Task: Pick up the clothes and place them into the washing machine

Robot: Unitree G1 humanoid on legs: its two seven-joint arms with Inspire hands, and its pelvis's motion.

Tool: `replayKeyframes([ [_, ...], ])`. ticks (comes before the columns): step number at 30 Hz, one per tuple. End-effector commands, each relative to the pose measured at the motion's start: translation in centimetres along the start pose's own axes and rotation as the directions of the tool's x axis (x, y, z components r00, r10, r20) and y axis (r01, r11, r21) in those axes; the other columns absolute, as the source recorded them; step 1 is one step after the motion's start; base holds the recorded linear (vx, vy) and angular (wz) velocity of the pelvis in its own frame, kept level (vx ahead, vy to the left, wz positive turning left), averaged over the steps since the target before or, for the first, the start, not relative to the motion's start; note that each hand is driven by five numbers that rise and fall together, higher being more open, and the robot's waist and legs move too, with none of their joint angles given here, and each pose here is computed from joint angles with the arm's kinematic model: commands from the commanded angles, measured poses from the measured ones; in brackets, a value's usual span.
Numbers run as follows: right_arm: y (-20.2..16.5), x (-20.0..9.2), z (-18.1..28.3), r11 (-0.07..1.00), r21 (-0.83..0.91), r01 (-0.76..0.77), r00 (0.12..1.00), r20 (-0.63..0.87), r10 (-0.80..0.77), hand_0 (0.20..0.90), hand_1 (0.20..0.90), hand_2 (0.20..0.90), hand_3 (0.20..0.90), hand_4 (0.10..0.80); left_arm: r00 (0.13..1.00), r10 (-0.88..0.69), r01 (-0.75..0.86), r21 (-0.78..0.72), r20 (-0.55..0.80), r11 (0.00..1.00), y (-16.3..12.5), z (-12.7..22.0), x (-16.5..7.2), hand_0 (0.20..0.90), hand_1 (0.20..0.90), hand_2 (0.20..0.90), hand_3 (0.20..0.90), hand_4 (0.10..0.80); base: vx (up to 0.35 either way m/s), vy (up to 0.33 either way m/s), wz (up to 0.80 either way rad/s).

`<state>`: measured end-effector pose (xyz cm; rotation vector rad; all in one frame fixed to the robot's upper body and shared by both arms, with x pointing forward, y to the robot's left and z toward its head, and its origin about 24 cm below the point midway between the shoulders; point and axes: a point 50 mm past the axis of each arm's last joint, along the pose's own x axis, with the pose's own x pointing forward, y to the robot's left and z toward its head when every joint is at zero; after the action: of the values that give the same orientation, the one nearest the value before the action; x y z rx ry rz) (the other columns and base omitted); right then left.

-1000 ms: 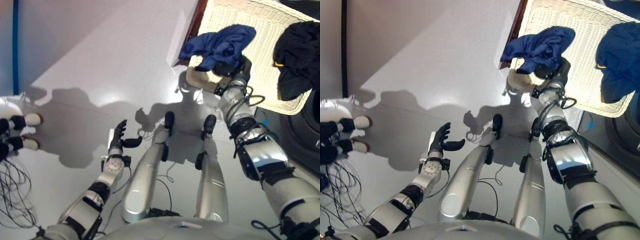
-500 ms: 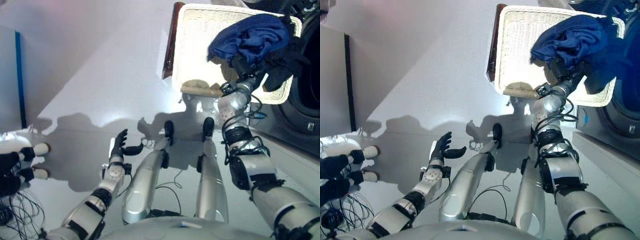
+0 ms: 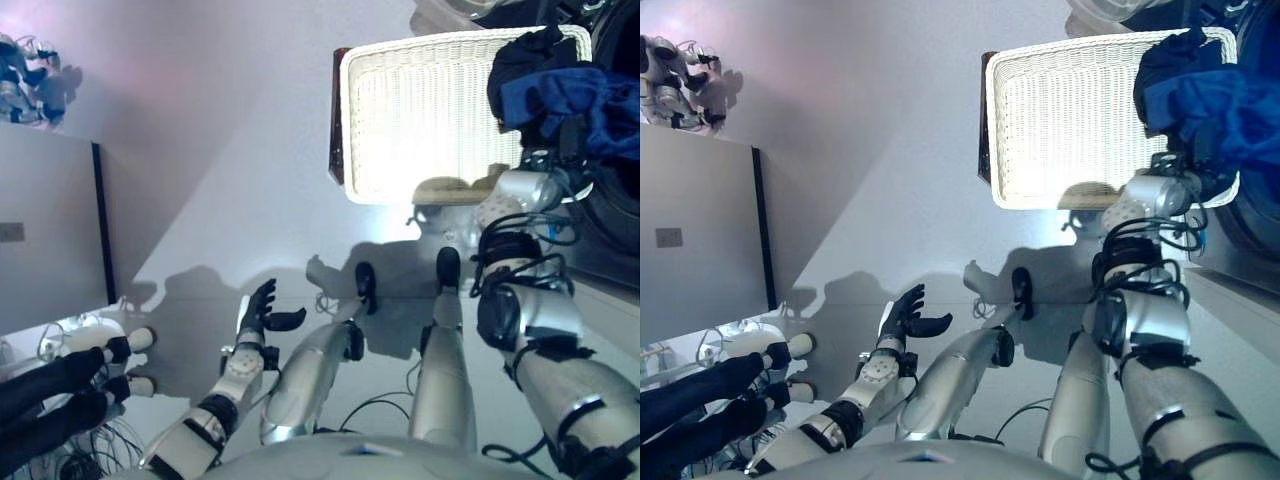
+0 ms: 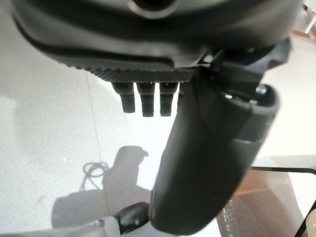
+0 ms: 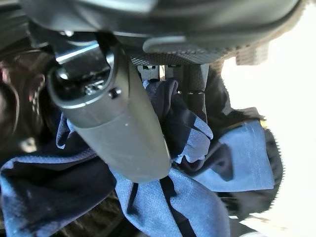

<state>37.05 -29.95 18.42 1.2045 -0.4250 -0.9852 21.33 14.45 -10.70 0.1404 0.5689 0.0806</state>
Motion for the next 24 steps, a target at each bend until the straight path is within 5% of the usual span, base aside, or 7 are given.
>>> replayKeyframes([
  [1, 7.1, -0.7, 4.5, 0.964, 0.14, -0.228, 0.966, 0.157, 0.205, 0.3, 0.3, 0.3, 0.3, 0.4, 0.997, 0.059, -0.059, 0.011, -0.053, 0.998, 1.5, -1.5, -0.3, 0.9, 0.9, 0.9, 0.9, 0.8, -0.014, -0.094, -0.13],
  [10, 10.9, -0.5, 10.4, 0.932, 0.202, -0.301, 0.926, 0.297, 0.234, 0.3, 0.3, 0.3, 0.3, 0.4, 0.998, 0.06, -0.06, 0.019, -0.026, 0.998, 2.1, -1.2, -0.3, 0.9, 0.9, 0.9, 0.9, 0.8, 0.032, -0.06, 0.0],
  [20, 15.8, -2.1, 17.6, 0.895, -0.026, -0.445, 0.779, 0.482, 0.402, 0.3, 0.3, 0.3, 0.3, 0.4, 0.998, 0.056, -0.055, 0.018, -0.036, 0.998, 2.3, -2.4, -1.1, 0.9, 0.9, 0.9, 0.9, 0.8, 0.086, -0.007, 0.09],
  [21, 16.2, -2.3, 18.2, 0.891, -0.036, -0.452, 0.766, 0.496, 0.409, 0.399, 0.399, 0.399, 0.399, 0.466, 0.998, 0.052, -0.051, 0.018, -0.035, 0.999, 2.2, -2.4, -1.2, 0.9, 0.9, 0.9, 0.9, 0.8, 0.086, -0.011, 0.01],
  [22, 16.7, -2.7, 18.5, 0.883, -0.044, -0.468, 0.754, 0.501, 0.425, 0.9, 0.9, 0.9, 0.9, 0.8, 0.998, 0.05, -0.049, 0.017, -0.037, 0.999, 2.2, -2.4, -1.2, 0.9, 0.9, 0.9, 0.9, 0.8, 0.077, -0.007, 0.02],
  [24, 17.1, -2.9, 18.9, 0.875, -0.069, -0.479, 0.74, 0.504, 0.445, 0.9, 0.9, 0.9, 0.9, 0.8, 0.998, 0.044, -0.044, 0.012, -0.038, 0.999, 2.1, -2.4, -1.2, 0.9, 0.9, 0.9, 0.9, 0.8, 0.064, -0.011, 0.01],
])
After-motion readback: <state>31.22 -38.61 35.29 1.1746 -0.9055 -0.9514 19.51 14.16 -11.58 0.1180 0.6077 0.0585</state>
